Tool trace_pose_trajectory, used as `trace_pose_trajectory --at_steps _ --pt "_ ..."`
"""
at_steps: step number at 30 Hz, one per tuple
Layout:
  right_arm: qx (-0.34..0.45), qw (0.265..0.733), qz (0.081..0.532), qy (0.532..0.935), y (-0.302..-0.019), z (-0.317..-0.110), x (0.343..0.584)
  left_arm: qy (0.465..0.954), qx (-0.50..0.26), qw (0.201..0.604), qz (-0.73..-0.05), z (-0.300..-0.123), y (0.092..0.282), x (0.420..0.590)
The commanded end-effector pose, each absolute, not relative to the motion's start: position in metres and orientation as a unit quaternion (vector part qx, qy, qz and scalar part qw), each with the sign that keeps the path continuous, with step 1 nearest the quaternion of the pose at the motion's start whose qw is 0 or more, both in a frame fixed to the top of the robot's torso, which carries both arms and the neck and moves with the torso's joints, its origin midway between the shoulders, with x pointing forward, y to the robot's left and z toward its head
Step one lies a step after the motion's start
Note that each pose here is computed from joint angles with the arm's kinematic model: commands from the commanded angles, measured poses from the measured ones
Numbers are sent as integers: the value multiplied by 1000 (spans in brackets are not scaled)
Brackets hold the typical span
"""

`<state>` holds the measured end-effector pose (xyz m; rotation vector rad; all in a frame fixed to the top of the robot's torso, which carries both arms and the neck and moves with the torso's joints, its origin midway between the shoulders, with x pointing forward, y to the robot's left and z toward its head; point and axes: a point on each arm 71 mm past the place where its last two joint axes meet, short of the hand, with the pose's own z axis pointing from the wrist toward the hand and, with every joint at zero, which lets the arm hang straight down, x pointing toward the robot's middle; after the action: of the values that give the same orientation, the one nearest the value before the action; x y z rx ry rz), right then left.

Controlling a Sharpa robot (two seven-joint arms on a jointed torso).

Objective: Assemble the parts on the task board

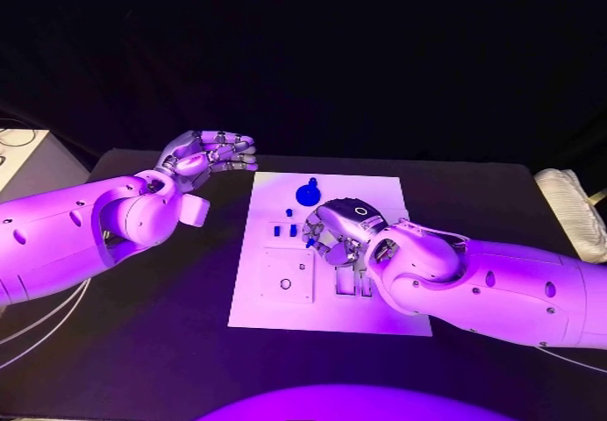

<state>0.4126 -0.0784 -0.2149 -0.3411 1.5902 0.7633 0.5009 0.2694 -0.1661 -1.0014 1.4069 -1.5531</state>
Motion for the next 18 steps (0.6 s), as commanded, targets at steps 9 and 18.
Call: trace_pose_trajectory --at_steps 9,18 --pt "-181 614 332 693 -67 -226 403 558 -380 396 -623 -165 261 501" --pt "-188 609 326 698 -66 -232 401 558 -379 394 -624 -165 260 501"
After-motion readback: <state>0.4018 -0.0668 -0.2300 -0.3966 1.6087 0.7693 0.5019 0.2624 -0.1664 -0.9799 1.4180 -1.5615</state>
